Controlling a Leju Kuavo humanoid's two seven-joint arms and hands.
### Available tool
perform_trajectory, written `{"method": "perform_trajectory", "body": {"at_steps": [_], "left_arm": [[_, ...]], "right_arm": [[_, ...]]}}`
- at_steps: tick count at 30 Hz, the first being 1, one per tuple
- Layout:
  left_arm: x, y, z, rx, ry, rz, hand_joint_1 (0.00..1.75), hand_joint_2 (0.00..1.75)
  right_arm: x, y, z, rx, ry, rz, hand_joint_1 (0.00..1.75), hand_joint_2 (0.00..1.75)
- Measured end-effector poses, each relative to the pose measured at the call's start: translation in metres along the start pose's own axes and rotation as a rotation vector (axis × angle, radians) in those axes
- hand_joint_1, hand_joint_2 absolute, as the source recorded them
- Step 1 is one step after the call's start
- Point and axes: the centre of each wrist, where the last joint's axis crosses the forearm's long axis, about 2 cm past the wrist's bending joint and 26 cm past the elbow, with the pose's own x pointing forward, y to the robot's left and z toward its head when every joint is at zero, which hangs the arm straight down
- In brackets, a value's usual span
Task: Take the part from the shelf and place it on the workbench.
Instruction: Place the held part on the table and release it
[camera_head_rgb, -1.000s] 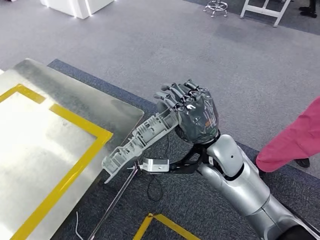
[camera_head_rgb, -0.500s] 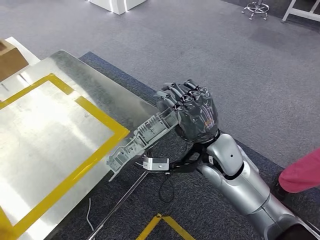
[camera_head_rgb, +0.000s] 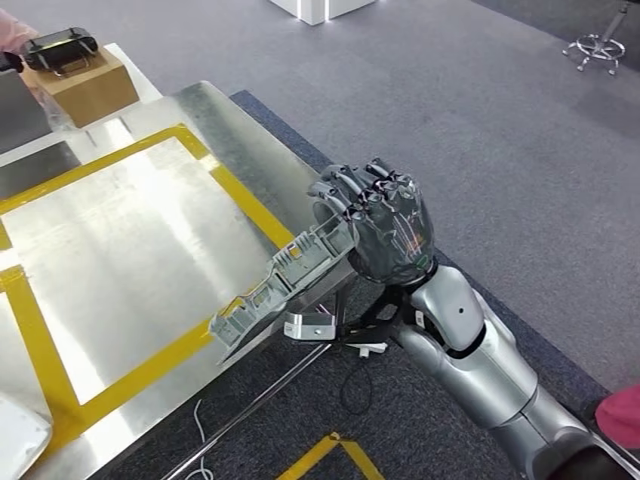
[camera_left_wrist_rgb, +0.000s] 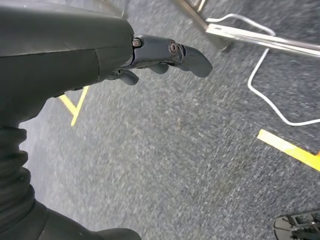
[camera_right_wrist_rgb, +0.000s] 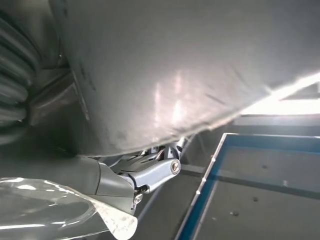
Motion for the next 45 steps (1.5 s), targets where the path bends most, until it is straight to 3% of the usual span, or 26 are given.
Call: {"method": "perform_trajectory", "body": {"at_steps": [45], "left_arm": [[-0.004, -0.0007, 0.0017, -0.003, 0.061, 0.023, 0.0, 1.75]], "right_arm": [[0.003, -0.0029, -0.0053, 0.035, 0.014, -0.042, 1.75, 1.75]]}}
